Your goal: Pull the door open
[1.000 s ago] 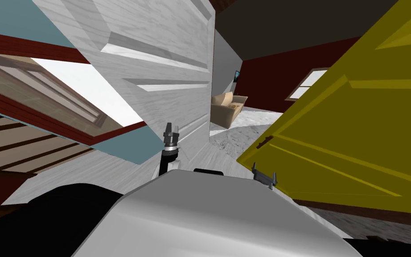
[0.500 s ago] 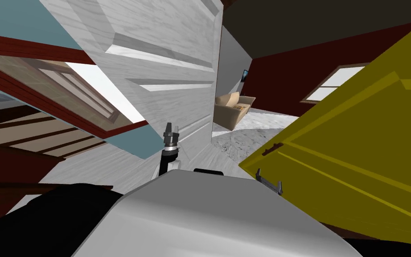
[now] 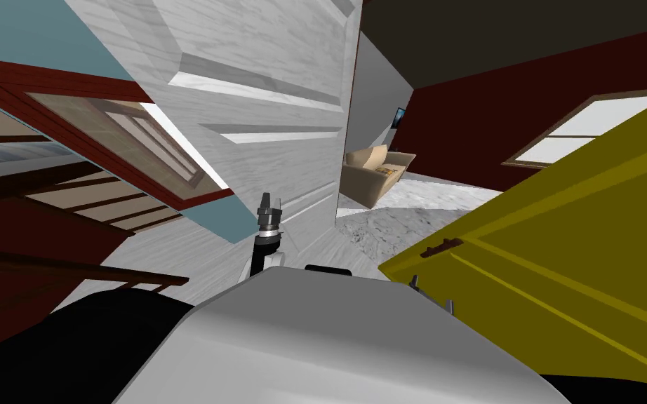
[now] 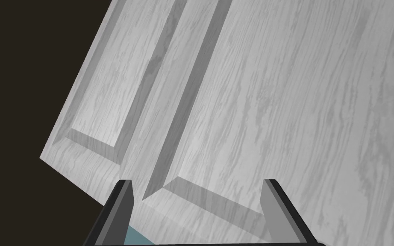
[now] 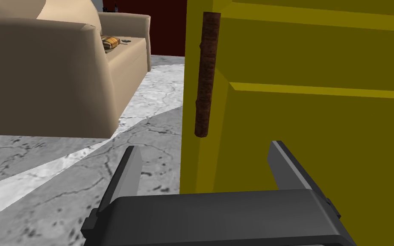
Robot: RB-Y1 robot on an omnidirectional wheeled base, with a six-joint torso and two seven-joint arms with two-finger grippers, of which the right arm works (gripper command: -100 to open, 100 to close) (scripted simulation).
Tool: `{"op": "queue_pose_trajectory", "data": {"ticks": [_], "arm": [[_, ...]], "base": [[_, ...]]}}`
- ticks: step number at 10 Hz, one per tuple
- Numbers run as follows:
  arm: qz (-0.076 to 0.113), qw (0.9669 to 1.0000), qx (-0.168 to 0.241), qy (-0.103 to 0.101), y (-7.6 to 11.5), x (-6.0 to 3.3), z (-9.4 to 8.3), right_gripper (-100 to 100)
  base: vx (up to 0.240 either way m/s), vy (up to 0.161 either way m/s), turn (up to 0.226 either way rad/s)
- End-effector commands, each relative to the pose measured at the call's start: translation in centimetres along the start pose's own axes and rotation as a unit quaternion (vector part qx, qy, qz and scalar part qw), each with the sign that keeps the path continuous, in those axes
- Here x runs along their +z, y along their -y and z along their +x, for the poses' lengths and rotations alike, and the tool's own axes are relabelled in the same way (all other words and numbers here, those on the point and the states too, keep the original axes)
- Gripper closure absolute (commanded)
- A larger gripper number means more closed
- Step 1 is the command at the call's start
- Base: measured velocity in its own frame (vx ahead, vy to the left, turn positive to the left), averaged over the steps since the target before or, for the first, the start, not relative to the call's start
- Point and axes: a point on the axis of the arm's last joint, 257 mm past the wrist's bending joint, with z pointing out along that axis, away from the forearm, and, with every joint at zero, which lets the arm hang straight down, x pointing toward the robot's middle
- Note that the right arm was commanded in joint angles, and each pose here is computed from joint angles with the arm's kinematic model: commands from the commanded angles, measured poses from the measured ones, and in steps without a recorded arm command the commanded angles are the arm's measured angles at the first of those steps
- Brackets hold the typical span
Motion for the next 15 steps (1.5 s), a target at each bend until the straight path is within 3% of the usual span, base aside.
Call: {"op": "queue_pose_trajectory", "data": {"ticks": [1,7,11,12,13,15], "arm": [[-0.014,0.9998,0.008,0.008,-1.6,-0.85,-0.9,-100],[-0.061,0.9974,0.027,0.028,-6.8,-3.03,-2.8,-100],[-0.096,0.994,0.037,0.036,-10.8,-4.86,-3.8,-100],[-0.091,0.9946,0.035,0.036,-10.2,-4.58,-4.0,-100],[-0.082,0.9954,0.037,0.035,-10.4,-2.77,-4.2,-100],[-0.075,0.9959,0.037,0.036,-10.4,-1.45,-4.3,-100]], "base": [[0.06,-0.055,0.159],[0.07,-0.093,0.178],[0.072,-0.093,0.184],[0.043,-0.057,0.047],[0.034,-0.079,-0.148],[0.066,-0.094,-0.089]]}}
